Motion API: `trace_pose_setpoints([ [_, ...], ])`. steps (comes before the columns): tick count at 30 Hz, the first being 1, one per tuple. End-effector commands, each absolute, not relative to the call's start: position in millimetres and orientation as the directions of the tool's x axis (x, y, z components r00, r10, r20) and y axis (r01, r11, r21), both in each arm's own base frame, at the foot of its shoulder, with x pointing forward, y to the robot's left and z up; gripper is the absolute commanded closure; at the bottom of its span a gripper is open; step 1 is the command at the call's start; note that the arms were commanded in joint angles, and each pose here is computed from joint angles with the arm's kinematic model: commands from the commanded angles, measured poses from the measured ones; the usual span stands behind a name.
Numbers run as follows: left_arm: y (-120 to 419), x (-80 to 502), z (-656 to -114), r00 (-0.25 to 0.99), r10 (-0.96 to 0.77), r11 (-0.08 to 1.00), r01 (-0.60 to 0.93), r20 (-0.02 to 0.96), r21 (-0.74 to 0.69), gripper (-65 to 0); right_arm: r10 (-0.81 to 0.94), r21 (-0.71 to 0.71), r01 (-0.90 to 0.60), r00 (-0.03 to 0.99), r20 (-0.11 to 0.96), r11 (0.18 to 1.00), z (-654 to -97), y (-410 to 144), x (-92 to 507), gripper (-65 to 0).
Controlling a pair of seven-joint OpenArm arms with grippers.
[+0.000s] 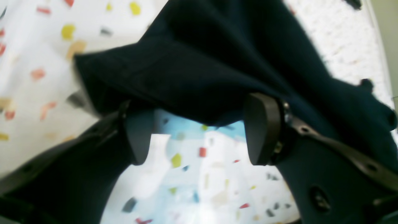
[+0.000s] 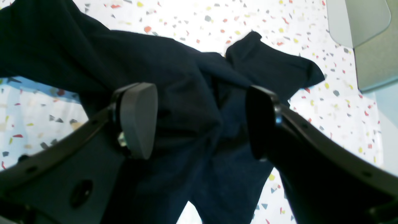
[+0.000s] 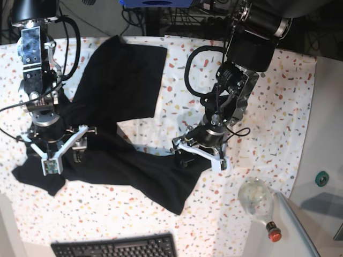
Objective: Layout the t-shirt on the table in an organized manner, then fold the t-shirt properly
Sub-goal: 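Grasp the shirt with both grippers and stretch it apart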
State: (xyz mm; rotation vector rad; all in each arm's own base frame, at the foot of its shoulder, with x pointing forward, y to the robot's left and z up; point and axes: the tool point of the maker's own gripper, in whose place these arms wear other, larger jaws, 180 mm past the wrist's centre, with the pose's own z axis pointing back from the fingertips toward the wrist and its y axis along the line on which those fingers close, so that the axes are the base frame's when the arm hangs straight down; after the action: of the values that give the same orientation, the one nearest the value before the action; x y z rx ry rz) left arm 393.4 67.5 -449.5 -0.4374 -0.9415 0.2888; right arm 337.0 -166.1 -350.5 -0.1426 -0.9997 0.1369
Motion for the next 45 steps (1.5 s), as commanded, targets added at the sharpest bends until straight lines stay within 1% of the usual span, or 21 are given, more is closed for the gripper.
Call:
trace_pose_setpoints([
  [1, 65, 406, -433, 0.521, 0.431, 0.870, -0.024, 0.737, -0.492, -39.7, 0.188, -0.193, -0.040, 0.481, 0.856, 0.980, -334, -168, 346, -40.5],
  [3, 73, 405, -439, 0.523, 0.444, 0.869, -0.052, 0.728, -0.492, -32.6, 0.188, -0.193, -0.042, 0.486, 0.853, 0.980, -336, -168, 344, -40.5],
  [5, 90, 408, -445, 0.501, 0.510, 0.844, -0.132, 0.699, -0.520, -25.7, 0.188, -0.192, -0.042, 0.489, 0.852, 0.980, -337, -168, 343, -40.5],
  [7, 99, 411, -446, 0.479, 0.563, 0.815, -0.185, 0.674, -0.549, -21.9, 0.189, -0.192, -0.044, 0.490, 0.851, 0.980, -337, -167, 342, -40.5],
  [13, 96, 423, -447, 0.496, 0.547, 0.825, -0.179, 0.674, -0.536, -21.4, 0.187, -0.187, -0.053, 0.516, 0.836, 0.981, -348, -166, 332, -40.5],
  [18, 94, 429, -444, 0.492, 0.550, 0.822, -0.176, 0.675, -0.542, -21.4, 0.184, -0.176, -0.071, 0.576, 0.796, 0.982, -372, -162, 304, -40.5],
  [22, 94, 432, -439, 0.484, 0.551, 0.821, -0.168, 0.680, -0.545, -19.9, 0.214, -0.143, -0.163, 0.615, 0.759, 0.976, -390, -130, 267, -40.5],
  [23, 93, 433, -437, 0.480, 0.552, 0.820, -0.165, 0.682, -0.548, -17.1, 0.227, -0.130, -0.198, 0.624, 0.748, 0.972, -396, -118, 258, -40.5],
  [26, 89, 443, -421, 0.460, 0.551, 0.818, -0.135, 0.696, -0.559, 0.0, 0.265, -0.093, -0.293, 0.628, 0.732, 0.952, -405, -83, 242, -40.5],
  [31, 61, 450, -399, 0.495, 0.546, 0.800, -0.071, 0.675, -0.595, 0.0, 0.325, -0.032, -0.445, 0.602, 0.730, 0.895, -407, -22, 220, -40.5],
  [32, 58, 454, -390, 0.492, 0.542, 0.799, -0.051, 0.681, -0.599, 0.0, 0.338, -0.027, -0.462, 0.608, 0.719, 0.886, -409, -16, 217, -40.4],
  [34, 60, 457, -378, 0.478, 0.541, 0.799, -0.034, 0.692, -0.600, 0.0, 0.364, -0.016, -0.472, 0.658, 0.659, 0.881, -427, -15, 204, -40.1],
  [35, 61, 458, -374, 0.469, 0.543, 0.798, -0.029, 0.697, -0.602, 0.0, 0.367, -0.017, -0.467, 0.671, 0.644, 0.884, -432, -18, 202, -38.9],
  [37, 78, 460, -369, 0.450, 0.525, 0.816, -0.026, 0.723, -0.577, 0.0, 0.351, -0.028, -0.428, 0.700, 0.622, 0.903, -439, -35, 201, -31.7],
  [41, 111, 442, -384, 0.474, 0.479, 0.852, -0.049, 0.739, -0.521, 0.0, 0.264, -0.040, -0.292, 0.786, 0.559, 0.955, -460, -79, 195, -10.2],
  [43, 127, 422, -394, 0.490, 0.449, 0.871, -0.055, 0.747, -0.487, 0.0, 0.199, -0.047, -0.201, 0.859, 0.473, 0.978, -486, -111, 193, 0.0],
  [45, 142, 401, -401, 0.501, 0.420, 0.889, -0.057, 0.757, -0.455, 0.0, 0.111, -0.039, -0.104, 0.900, 0.421, 0.994, -505, -140, 194, 0.0],
])
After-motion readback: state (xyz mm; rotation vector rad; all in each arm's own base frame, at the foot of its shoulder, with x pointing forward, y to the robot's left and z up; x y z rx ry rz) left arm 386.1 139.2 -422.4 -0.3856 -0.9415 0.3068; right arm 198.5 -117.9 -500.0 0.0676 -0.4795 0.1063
